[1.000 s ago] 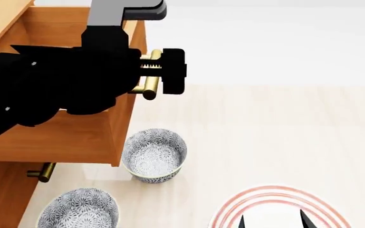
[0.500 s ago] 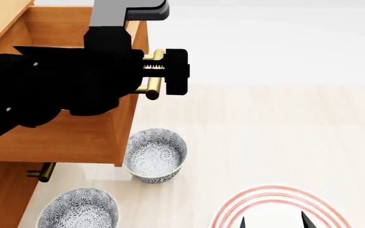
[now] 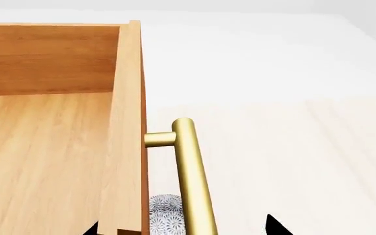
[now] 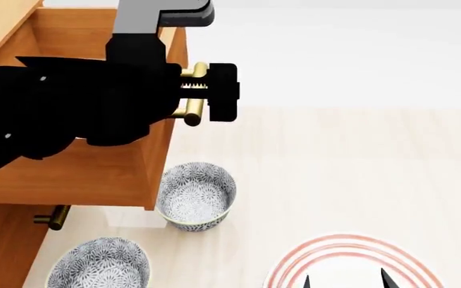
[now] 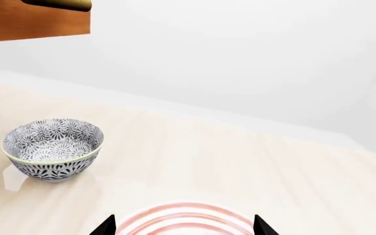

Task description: Open the top drawer of the cabinet.

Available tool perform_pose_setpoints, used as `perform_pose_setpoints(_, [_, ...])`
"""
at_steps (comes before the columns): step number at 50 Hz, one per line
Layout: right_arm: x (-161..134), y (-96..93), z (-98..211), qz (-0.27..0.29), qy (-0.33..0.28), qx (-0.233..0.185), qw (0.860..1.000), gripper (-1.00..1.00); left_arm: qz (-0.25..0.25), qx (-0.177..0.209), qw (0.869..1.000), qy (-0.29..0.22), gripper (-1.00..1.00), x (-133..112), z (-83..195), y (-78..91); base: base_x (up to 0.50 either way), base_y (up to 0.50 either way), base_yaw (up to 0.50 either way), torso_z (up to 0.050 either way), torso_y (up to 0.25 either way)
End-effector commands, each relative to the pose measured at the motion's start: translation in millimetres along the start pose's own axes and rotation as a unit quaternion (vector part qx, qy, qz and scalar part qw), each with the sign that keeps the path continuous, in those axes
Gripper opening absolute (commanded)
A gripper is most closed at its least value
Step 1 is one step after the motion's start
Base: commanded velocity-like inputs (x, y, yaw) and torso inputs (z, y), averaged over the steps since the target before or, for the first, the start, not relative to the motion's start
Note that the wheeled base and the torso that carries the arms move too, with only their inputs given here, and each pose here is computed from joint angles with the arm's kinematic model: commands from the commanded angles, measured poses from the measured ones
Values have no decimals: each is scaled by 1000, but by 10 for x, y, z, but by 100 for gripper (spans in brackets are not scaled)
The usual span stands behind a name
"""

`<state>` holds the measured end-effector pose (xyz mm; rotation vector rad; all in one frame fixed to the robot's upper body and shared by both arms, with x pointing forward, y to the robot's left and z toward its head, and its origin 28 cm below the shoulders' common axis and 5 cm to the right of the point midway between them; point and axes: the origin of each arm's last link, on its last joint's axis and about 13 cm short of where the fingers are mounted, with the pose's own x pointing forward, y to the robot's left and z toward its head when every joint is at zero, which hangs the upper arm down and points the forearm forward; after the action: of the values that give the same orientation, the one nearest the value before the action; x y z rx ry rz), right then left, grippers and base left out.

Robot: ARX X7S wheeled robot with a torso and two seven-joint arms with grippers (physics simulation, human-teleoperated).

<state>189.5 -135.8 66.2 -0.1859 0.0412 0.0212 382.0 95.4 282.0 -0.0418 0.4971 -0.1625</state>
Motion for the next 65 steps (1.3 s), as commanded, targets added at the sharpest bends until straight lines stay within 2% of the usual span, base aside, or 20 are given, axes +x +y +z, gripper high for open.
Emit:
perform_pose_setpoints(1, [4, 5, -18, 1, 2, 0, 1000, 100, -304, 67, 948, 63, 100, -723, -274, -892, -14, 0, 0, 0, 11])
perform_pose_setpoints(24, [-33, -23, 18, -3, -2, -3, 1000, 100, -308, 79, 947, 41, 100, -917, -144, -964, -2, -3, -4, 1, 4])
perform_pose_setpoints(40, [-30, -18, 56, -1, -6, -7, 1000, 100, -299, 84, 950, 23, 100, -952, -32, -953, 0, -4, -6, 2, 5])
perform_pose_setpoints(49, [-43, -19, 103, -2, -9, -9, 1000, 100, -284, 94, 954, -3, 100, -1005, 75, -953, 0, -4, -7, 1, 6])
perform_pose_setpoints(56, [-49, -2, 122, 0, -12, -11, 1000, 100, -289, 98, 952, -27, 100, -1153, 199, -995, 0, -2, -5, 2, 5])
perform_pose_setpoints(65, [-76, -1, 149, -2, -14, -14, 1000, 100, -292, 98, 950, -47, 100, -1227, 279, -1014, 0, 0, 0, 0, 0])
